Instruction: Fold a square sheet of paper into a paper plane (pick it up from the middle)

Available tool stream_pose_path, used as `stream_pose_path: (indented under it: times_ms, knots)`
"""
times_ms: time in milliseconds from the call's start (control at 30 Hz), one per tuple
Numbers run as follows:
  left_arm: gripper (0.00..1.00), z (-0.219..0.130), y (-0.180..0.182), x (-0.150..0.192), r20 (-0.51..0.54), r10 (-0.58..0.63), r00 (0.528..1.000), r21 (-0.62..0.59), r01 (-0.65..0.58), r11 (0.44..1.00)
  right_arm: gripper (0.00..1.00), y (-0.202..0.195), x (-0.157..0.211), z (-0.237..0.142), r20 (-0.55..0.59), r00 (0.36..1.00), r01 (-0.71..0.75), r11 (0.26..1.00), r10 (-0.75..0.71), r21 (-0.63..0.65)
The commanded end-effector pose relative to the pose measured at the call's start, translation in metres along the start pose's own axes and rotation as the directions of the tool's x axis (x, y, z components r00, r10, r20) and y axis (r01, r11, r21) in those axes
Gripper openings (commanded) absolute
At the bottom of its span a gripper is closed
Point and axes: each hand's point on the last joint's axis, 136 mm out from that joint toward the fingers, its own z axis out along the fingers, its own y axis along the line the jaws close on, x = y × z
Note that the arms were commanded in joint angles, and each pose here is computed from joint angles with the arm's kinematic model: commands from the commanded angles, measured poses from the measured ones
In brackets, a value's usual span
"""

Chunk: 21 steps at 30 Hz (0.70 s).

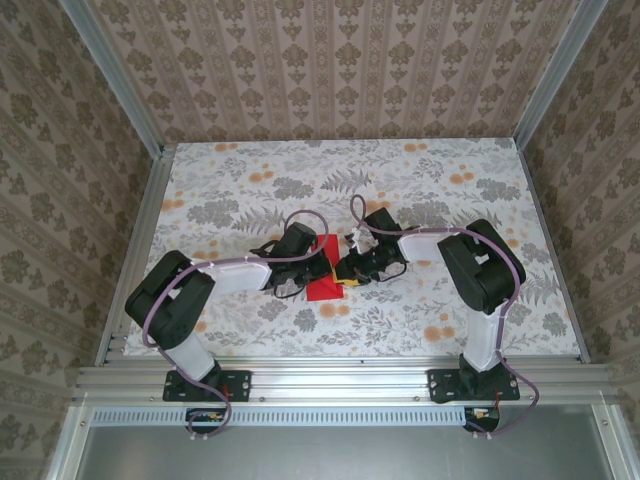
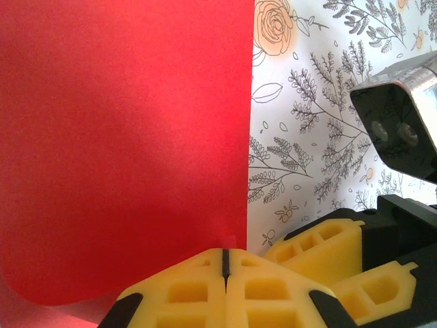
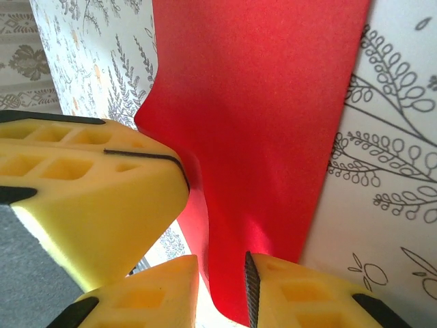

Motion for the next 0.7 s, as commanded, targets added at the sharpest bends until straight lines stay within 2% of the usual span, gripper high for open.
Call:
stream_pose_path:
  times_ms: [0, 167, 500, 667]
  knots:
    - [0.01, 0.003, 0.006, -0.001, 0.006, -0.028, 1.0, -0.01, 0.028, 1.0, 0.26, 0.011, 0.003, 0.0, -0.003, 1.0, 0.012, 0.999, -0.012, -0.043]
    - [0.01, 0.003, 0.006, -0.002, 0.008, -0.03, 1.0, -0.009, 0.03, 1.0, 0.22, 0.012, 0.005, 0.003, -0.01, 1.0, 0.01, 0.998, -0.01, -0.056]
    - [0.01, -0.003, 0.0, -0.005, 0.025, -0.03, 0.999, 0.008, 0.03, 1.0, 0.04, 0.001, 0.005, 0.005, 0.001, 1.0, -0.013, 1.0, 0.013, -0.021]
    - [0.07, -0.014, -0.002, -0.007, 0.046, -0.029, 0.999, 0.015, 0.028, 0.999, 0.0, -0.003, 0.001, 0.003, 0.024, 1.0, -0.015, 1.0, 0.015, 0.002]
